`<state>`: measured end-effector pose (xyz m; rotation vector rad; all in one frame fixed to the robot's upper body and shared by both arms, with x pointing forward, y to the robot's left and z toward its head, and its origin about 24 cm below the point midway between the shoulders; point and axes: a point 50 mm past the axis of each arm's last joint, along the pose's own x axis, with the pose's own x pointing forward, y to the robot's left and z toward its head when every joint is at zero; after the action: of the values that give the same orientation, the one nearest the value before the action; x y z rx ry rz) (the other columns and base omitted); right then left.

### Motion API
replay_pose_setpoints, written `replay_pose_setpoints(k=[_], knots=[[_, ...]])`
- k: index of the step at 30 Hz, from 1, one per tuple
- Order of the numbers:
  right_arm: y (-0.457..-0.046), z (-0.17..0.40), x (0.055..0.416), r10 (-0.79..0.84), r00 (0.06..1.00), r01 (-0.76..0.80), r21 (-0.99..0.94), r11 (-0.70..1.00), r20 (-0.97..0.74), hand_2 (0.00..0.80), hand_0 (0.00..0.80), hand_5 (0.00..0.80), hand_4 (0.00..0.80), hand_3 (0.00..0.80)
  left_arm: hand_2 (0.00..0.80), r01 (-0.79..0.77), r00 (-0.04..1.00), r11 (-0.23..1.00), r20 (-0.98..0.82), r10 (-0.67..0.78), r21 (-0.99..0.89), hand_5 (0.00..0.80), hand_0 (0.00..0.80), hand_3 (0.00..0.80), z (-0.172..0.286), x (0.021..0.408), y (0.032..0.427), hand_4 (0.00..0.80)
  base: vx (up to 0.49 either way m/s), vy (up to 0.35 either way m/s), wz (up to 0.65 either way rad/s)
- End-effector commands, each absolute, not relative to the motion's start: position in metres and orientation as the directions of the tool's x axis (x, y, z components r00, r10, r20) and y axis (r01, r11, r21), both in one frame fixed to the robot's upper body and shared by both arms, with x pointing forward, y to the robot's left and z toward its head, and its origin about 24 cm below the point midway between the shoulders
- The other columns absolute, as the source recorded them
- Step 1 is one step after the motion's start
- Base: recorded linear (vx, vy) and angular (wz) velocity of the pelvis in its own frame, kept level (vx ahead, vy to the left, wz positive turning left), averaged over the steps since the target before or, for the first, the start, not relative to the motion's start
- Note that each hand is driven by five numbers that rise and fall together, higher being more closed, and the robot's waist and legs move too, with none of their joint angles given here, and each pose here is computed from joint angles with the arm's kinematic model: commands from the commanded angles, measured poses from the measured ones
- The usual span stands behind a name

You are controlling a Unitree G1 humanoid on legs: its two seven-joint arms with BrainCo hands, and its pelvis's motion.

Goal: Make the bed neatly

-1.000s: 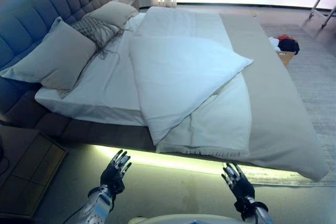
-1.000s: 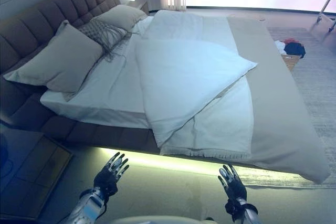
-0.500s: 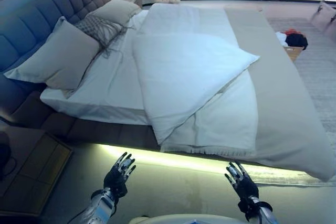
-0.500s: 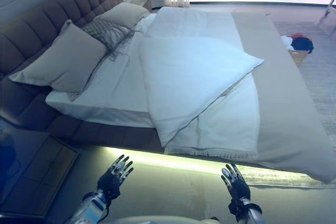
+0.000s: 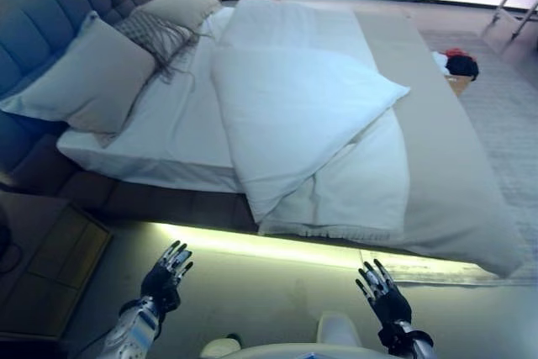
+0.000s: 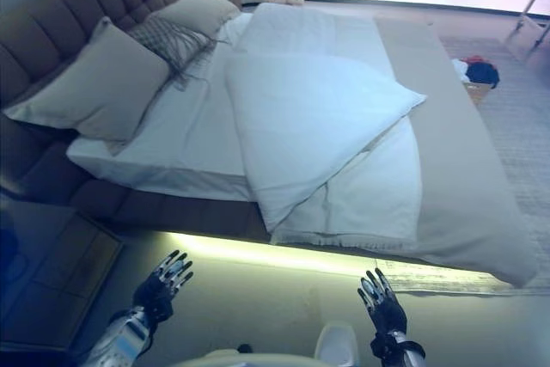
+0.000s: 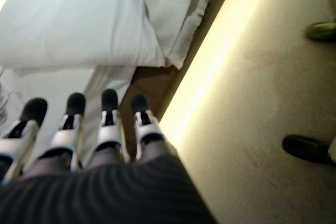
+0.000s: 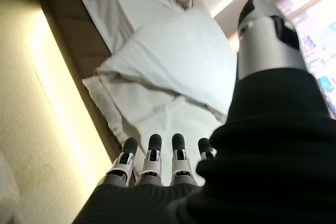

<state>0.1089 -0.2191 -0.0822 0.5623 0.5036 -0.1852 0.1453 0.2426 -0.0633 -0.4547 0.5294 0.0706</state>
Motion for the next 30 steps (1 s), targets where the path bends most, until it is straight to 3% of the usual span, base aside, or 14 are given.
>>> replay_pose_setpoints(k=[1, 11, 15, 25, 30], knots=[[-0.227, -0.067, 0.125, -0.044, 0.907, 0.271, 0.500, 0.823, -0.419, 0.000, 0.000, 0.000, 0.000, 0.000, 0.000, -0.106, 0.914, 0.892, -0.396, -0.086, -0.439, 0.000, 0.000, 0.000, -0.045, 0.155, 0.242, 0.000, 0.397, -0.304, 0.34], [-0.228, -0.071, 0.128, 0.009, 0.882, 0.237, 0.461, 0.855, -0.471, 0.000, 0.000, 0.000, 0.000, 0.000, 0.000, -0.094, 0.910, 0.856, -0.392, -0.133, -0.509, 0.000, 0.000, 0.000, -0.053, 0.149, 0.221, 0.000, 0.325, -0.345, 0.11], [-0.244, -0.071, 0.133, -0.039, 0.884, 0.268, 0.436, 0.859, -0.465, 0.000, 0.000, 0.000, 0.000, 0.000, 0.000, -0.052, 0.907, 0.844, -0.378, -0.183, -0.534, 0.000, 0.000, 0.000, -0.057, 0.157, 0.209, 0.000, 0.238, -0.218, 0.07], [-0.230, -0.072, 0.115, -0.009, 0.878, 0.262, 0.466, 0.845, -0.478, 0.000, 0.000, 0.000, 0.000, 0.000, 0.000, -0.075, 0.898, 0.857, -0.408, -0.164, -0.510, 0.000, 0.000, 0.000, -0.065, 0.154, 0.207, 0.000, 0.394, 0.081, 0.12], [-0.223, -0.076, 0.113, 0.005, 0.876, 0.252, 0.467, 0.848, -0.482, 0.000, 0.000, 0.000, 0.000, 0.000, 0.000, -0.092, 0.889, 0.862, -0.431, -0.155, -0.499, 0.000, 0.000, 0.000, -0.069, 0.144, 0.215, 0.000, 0.482, 0.160, -0.35]])
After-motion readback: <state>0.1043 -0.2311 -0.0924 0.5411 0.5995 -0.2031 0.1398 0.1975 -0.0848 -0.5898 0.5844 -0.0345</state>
